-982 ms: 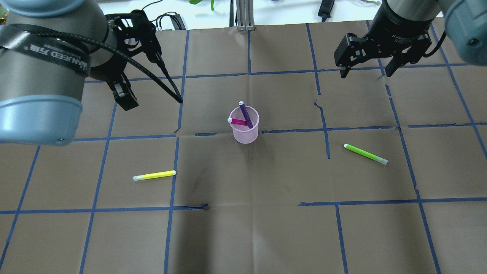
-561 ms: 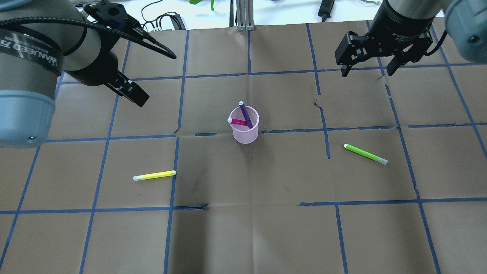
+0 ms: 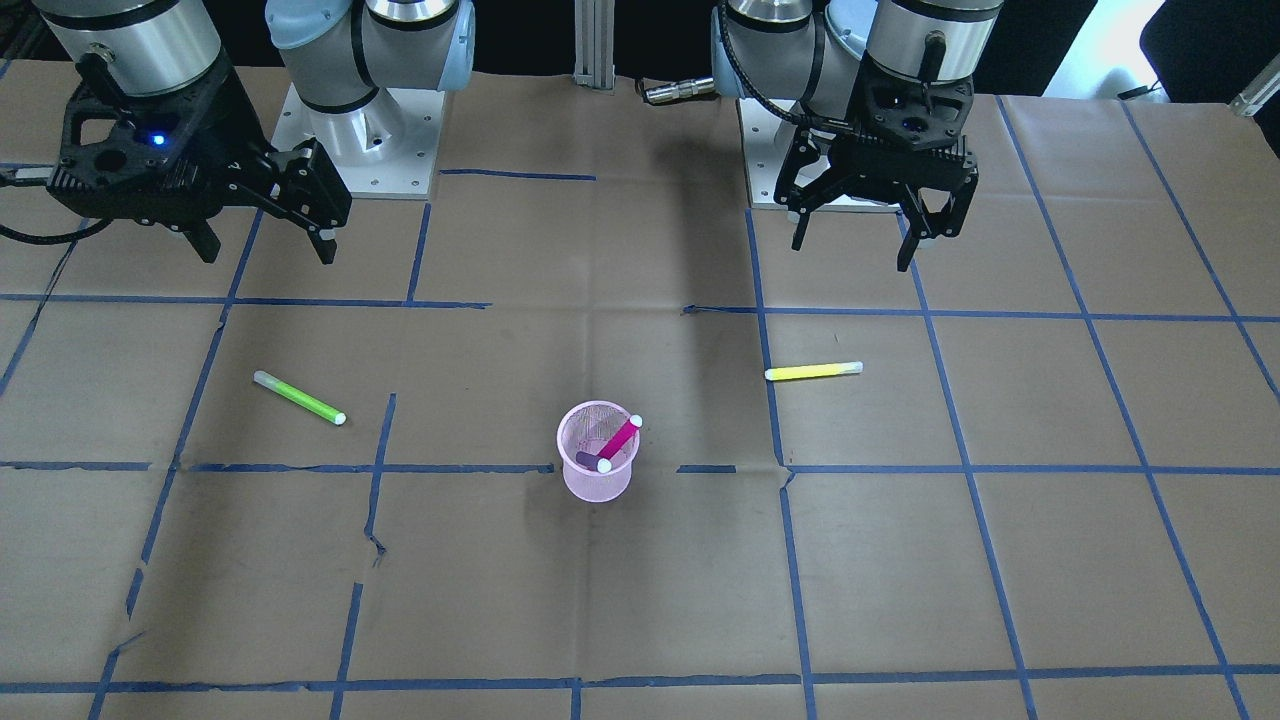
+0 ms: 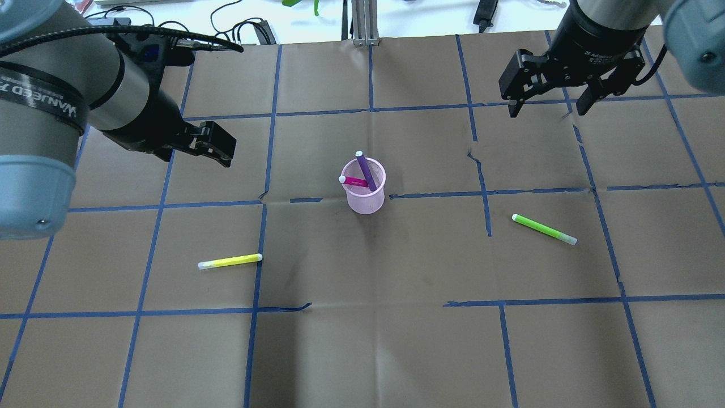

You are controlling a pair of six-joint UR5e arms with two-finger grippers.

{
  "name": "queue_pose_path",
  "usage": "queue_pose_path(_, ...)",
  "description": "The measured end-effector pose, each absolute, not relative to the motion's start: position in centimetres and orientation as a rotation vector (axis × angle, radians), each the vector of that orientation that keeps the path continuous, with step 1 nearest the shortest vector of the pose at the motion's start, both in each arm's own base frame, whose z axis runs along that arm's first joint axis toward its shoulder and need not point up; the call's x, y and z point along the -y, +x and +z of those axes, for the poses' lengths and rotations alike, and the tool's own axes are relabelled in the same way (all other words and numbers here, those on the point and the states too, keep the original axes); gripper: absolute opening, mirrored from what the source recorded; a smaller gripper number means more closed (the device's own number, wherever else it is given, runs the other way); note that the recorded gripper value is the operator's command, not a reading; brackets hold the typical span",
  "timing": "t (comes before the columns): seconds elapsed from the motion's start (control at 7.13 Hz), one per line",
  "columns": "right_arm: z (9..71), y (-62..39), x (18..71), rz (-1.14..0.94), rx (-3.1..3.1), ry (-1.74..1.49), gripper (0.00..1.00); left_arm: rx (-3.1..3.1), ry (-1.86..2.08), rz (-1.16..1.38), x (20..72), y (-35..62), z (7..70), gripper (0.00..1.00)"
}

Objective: Insert purple and pink pens into pink cup

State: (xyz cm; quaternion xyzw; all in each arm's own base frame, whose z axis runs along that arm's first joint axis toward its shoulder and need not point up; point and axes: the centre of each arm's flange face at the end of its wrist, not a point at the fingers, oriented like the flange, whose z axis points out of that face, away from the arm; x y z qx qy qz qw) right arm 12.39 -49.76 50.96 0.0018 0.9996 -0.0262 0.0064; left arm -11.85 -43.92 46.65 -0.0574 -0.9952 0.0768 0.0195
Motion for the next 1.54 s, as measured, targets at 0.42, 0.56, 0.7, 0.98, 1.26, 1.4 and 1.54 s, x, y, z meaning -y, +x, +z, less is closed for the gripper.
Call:
queue_pose_path(0.42,51.2,12.5,49.7,-0.079,-3.124,0.004,1.00,3.075,-0.051,0.085,39.4,-10.2,47.8,0.97)
queue_pose_path(0.56,51.2,12.5,49.7,-0.078,-3.122,0.003,1.00,3.076,-0.020,0.068,38.3,-10.3,48.6,0.97)
queue_pose_path(0.7,51.2,12.6,49.7,-0.077,-3.122,0.001,1.00,3.077,-0.002,0.062,38.1,-10.4,49.2,0.97)
queue_pose_path(0.98,51.1,12.8,49.7,-0.075,-3.126,-0.007,1.00,3.081,0.007,0.061,41.2,-10.1,50.6,0.97)
queue_pose_path(1.26,51.1,12.9,49.8,-0.077,-3.127,-0.009,1.00,3.112,-0.015,0.027,45.5,-10.2,51.0,0.97)
queue_pose_path(1.4,51.1,12.9,49.8,-0.077,-3.127,-0.010,1.00,3.134,-0.039,0.010,46.6,-11.2,50.6,0.97)
queue_pose_path(1.54,51.1,12.9,49.8,-0.077,-3.127,-0.010,1.00,3.152,-0.056,0.002,47.3,-12.5,50.1,0.97)
